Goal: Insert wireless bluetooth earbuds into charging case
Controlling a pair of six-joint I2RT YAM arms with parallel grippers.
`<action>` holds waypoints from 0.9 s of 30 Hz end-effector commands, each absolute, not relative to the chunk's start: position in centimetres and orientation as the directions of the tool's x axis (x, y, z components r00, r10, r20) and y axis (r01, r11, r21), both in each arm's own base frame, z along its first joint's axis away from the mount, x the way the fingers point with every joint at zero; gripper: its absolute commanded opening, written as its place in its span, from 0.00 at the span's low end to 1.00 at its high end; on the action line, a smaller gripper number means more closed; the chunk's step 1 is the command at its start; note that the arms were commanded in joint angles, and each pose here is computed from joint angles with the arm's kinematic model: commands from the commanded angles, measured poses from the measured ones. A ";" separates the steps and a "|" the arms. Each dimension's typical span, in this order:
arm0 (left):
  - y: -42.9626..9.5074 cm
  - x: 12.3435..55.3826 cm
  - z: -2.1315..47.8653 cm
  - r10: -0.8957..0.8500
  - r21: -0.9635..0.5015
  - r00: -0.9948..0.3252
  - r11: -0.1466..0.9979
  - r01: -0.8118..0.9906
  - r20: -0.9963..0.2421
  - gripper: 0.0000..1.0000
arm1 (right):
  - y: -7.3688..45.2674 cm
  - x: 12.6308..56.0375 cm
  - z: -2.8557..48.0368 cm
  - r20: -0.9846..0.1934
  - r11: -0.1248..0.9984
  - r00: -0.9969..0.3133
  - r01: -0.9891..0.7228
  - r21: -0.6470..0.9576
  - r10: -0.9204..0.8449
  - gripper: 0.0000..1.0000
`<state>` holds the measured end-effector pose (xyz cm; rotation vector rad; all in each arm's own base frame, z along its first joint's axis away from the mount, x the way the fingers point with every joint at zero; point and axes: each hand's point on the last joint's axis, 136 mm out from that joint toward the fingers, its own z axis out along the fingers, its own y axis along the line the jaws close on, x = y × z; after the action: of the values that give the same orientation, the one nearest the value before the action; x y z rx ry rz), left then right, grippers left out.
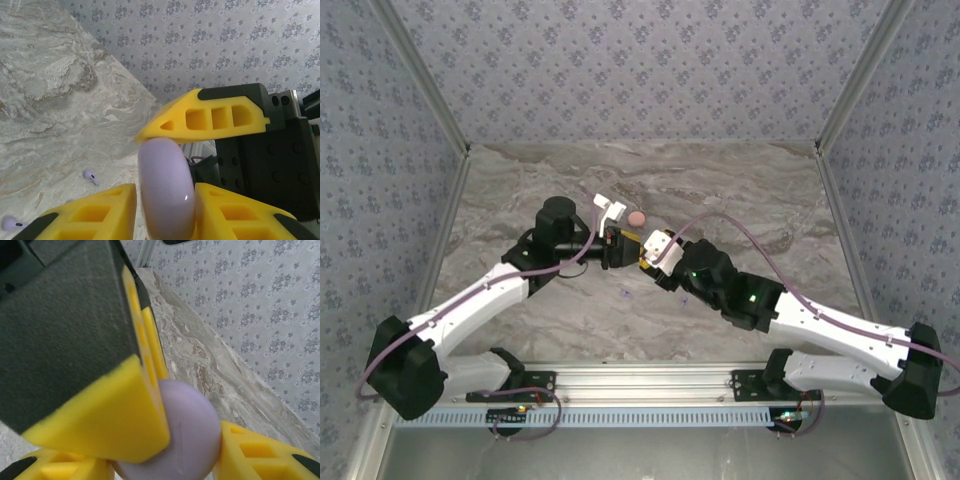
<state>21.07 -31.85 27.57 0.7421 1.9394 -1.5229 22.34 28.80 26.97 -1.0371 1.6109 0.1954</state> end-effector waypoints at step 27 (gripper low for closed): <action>-32.5 20.7 29.1 0.112 -0.625 -0.644 0.163 0.763 -0.757 0.39 | 27.0 23.7 27.4 -0.867 0.638 -0.010 -0.681 -0.359 -0.498 0.48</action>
<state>21.47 -32.35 27.13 0.7716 1.9585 -1.4946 23.49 27.45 26.31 -1.0258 1.6570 0.1839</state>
